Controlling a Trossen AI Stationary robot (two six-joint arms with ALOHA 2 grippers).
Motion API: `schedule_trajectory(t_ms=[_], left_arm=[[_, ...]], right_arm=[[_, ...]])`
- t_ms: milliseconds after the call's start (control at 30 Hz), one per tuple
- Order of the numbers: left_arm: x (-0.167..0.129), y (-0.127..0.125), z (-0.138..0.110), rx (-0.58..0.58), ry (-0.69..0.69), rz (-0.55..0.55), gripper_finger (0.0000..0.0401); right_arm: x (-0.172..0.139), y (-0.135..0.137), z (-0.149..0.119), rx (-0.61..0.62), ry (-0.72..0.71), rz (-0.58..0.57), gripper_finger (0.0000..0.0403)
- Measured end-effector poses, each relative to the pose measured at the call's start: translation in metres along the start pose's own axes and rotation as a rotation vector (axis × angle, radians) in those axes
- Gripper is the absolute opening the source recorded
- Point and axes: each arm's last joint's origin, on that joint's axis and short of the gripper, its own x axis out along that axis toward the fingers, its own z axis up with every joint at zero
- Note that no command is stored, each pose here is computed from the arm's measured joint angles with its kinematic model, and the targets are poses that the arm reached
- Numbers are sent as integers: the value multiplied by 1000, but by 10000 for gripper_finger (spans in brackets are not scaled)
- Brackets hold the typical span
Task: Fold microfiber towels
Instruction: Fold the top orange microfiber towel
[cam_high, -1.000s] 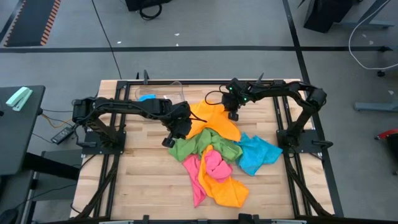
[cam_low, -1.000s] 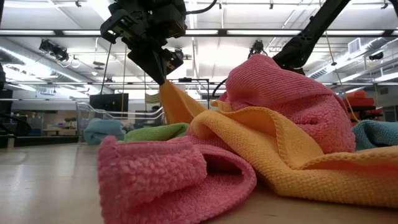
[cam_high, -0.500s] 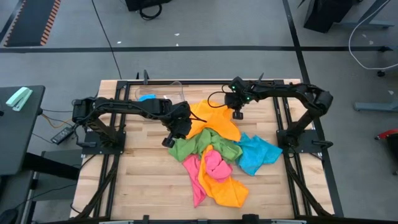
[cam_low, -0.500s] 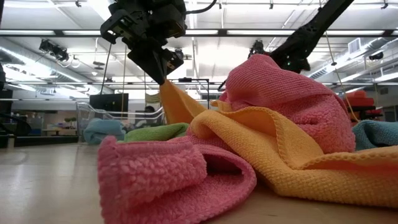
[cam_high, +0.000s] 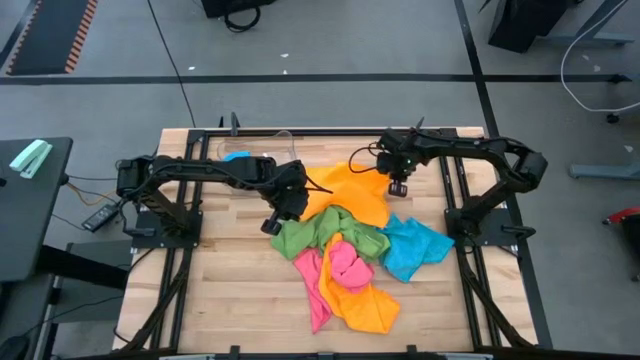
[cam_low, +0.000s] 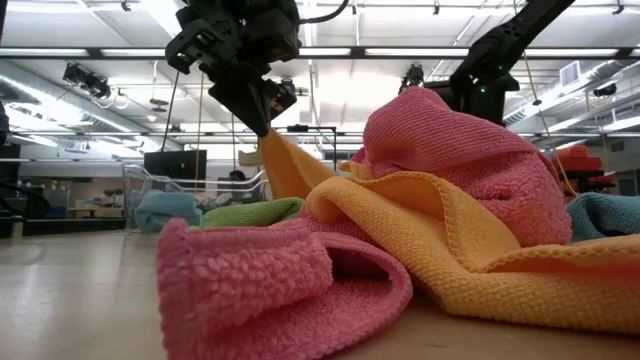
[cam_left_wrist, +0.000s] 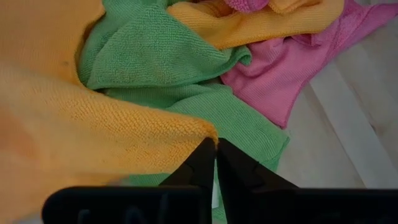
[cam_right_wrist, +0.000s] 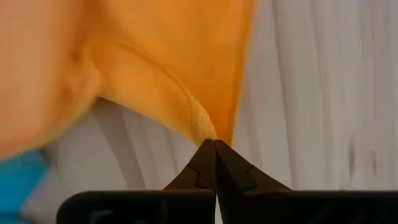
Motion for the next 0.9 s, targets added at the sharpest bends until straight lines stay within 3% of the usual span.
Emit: schedule_trajectory(t_ms=[267,400,567,767,900], left_arm=[[0,2,4,28,-38,23,22],[0,8,8,81,-53,122,14],[5,26,13,52,-76,309,21],[20,43,-1,-6,-6,302,22],[36,54,-11,-39,40,287,14]], right_arm=[[-3,-15,-9,112,171,-415,2],[-3,-22,-10,84,177,-446,2],[-3,-30,-7,19,154,-484,3],[-5,-39,-6,-27,172,-557,6],[-5,-50,-9,4,175,-589,7]])
